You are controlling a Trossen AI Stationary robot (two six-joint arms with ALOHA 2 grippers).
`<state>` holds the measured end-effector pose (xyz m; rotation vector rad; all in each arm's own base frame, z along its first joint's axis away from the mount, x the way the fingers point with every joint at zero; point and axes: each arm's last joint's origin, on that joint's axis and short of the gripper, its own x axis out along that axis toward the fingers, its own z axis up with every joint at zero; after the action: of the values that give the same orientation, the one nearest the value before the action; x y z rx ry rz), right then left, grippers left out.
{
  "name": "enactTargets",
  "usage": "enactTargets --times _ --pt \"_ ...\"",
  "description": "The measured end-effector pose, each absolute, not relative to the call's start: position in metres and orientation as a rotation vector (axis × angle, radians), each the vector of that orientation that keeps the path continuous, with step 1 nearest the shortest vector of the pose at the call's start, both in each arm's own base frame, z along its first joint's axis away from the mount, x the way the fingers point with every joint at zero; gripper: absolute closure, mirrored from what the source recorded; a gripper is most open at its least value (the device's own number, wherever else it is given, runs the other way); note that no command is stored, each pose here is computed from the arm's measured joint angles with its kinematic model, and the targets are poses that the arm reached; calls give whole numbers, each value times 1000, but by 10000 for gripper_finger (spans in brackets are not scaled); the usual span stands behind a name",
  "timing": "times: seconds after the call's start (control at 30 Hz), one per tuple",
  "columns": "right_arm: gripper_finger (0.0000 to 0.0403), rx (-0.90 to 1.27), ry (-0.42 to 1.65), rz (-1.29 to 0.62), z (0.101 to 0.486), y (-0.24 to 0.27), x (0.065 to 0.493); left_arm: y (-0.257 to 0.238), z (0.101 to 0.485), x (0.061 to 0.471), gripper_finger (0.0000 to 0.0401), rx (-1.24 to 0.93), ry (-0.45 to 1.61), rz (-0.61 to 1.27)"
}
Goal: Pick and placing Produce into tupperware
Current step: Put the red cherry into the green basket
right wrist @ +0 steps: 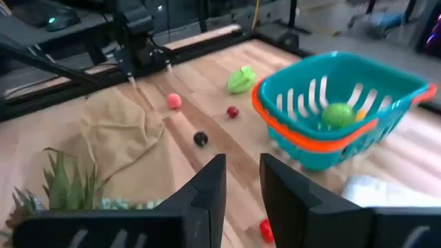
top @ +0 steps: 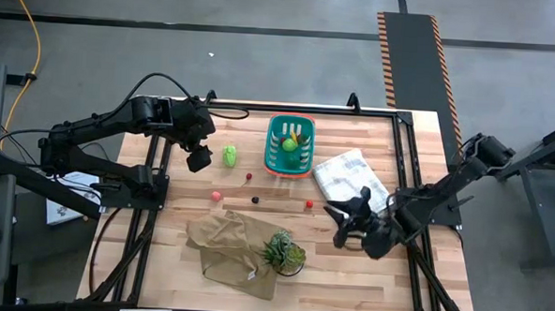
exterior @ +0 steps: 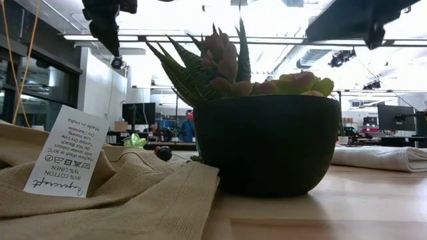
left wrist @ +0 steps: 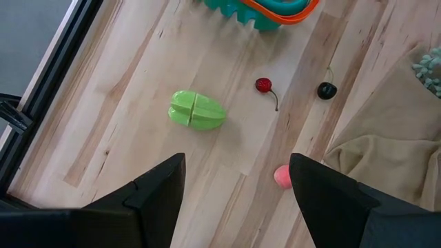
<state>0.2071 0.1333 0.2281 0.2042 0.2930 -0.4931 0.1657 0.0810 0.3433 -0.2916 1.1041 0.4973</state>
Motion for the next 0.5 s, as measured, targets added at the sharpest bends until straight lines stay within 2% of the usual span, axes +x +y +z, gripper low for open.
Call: enactTargets --times 0.17,0.3,0.5 --pt "342 103 389 -566 238 144 221 81 343 166 153 -292 1103 497" --pt "347 176 378 -659 240 154 228 81 343 166 153 -291 1104 497" --pt "347 294 331 -762 219 164 244 81 343 166 153 -291 1102 497"
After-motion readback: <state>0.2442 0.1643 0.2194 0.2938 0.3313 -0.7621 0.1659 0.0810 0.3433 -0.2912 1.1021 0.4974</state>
